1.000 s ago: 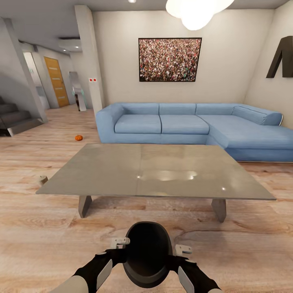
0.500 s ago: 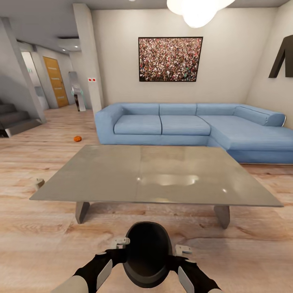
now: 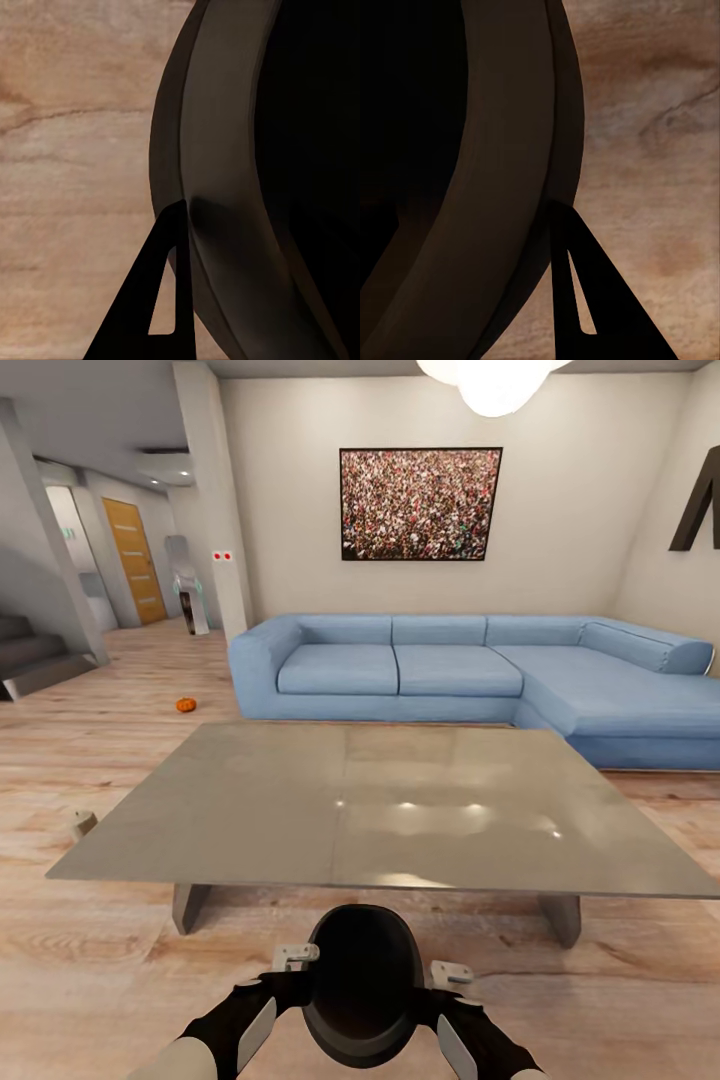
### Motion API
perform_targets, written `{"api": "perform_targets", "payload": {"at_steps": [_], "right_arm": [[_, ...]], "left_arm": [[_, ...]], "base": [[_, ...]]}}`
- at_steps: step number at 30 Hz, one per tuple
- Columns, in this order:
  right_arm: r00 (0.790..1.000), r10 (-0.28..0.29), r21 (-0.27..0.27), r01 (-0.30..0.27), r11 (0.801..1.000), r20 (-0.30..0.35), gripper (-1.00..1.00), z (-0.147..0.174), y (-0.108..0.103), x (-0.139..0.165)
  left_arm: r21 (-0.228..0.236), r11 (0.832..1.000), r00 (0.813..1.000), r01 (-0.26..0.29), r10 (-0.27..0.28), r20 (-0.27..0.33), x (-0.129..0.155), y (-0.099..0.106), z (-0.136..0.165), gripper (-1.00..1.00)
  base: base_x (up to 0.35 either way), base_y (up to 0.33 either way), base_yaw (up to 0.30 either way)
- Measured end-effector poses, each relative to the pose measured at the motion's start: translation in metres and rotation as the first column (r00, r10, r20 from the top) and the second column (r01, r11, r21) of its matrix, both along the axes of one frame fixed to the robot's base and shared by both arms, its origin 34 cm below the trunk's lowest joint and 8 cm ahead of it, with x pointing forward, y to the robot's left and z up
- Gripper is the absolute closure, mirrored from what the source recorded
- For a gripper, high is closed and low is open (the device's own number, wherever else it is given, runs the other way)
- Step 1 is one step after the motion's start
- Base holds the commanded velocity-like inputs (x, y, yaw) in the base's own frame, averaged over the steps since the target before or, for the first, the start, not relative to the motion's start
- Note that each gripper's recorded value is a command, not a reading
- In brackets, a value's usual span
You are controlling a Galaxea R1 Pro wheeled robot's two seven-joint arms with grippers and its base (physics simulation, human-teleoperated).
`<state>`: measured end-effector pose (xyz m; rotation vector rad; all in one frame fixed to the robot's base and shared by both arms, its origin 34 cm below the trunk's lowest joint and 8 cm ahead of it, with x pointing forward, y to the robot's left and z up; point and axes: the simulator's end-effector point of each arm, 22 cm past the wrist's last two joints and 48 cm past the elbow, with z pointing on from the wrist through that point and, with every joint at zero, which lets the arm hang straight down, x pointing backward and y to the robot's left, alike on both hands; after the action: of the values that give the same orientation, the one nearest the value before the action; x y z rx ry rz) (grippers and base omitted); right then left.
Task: Place each of the two pumpkins and all three candles from the living room inside a cabinet in the living room (use any cabinet), then make sure every cabinet is closed, and position the cauldron so it is next to a table in the living room.
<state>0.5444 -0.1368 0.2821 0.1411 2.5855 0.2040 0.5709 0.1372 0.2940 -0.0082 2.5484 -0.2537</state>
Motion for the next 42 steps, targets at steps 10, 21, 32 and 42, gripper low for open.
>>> {"api": "perform_targets", "payload": {"at_steps": [10,21,32,42], "right_arm": [[1.000,-0.001,0.001,0.001,1.000,-0.001,1.00,-0.007,0.000,-0.002],[1.000,-0.001,0.001,0.001,1.000,-0.017,1.00,-0.031,0.000,-0.011],[0.999,-0.001,0.000,0.001,1.000,-0.041,1.00,-0.042,0.000,-0.017],[0.999,0.000,0.000,0.000,1.000,-0.042,1.00,-0.042,0.000,-0.017]], "left_arm": [[0.000,1.000,1.000,0.001,-0.001,-0.002,-0.002,0.000,-0.007,1.00],[0.000,1.000,1.000,0.001,-0.001,-0.018,-0.010,0.000,-0.031,1.00],[0.000,1.000,0.999,0.001,-0.001,-0.042,-0.016,0.000,-0.043,1.00],[0.000,1.000,0.999,0.000,0.000,-0.043,-0.017,0.000,-0.043,1.00]], "base": [[0.012,0.000,0.000],[0.000,0.000,0.000],[0.000,0.000,0.000],[0.064,0.000,0.000]]}}
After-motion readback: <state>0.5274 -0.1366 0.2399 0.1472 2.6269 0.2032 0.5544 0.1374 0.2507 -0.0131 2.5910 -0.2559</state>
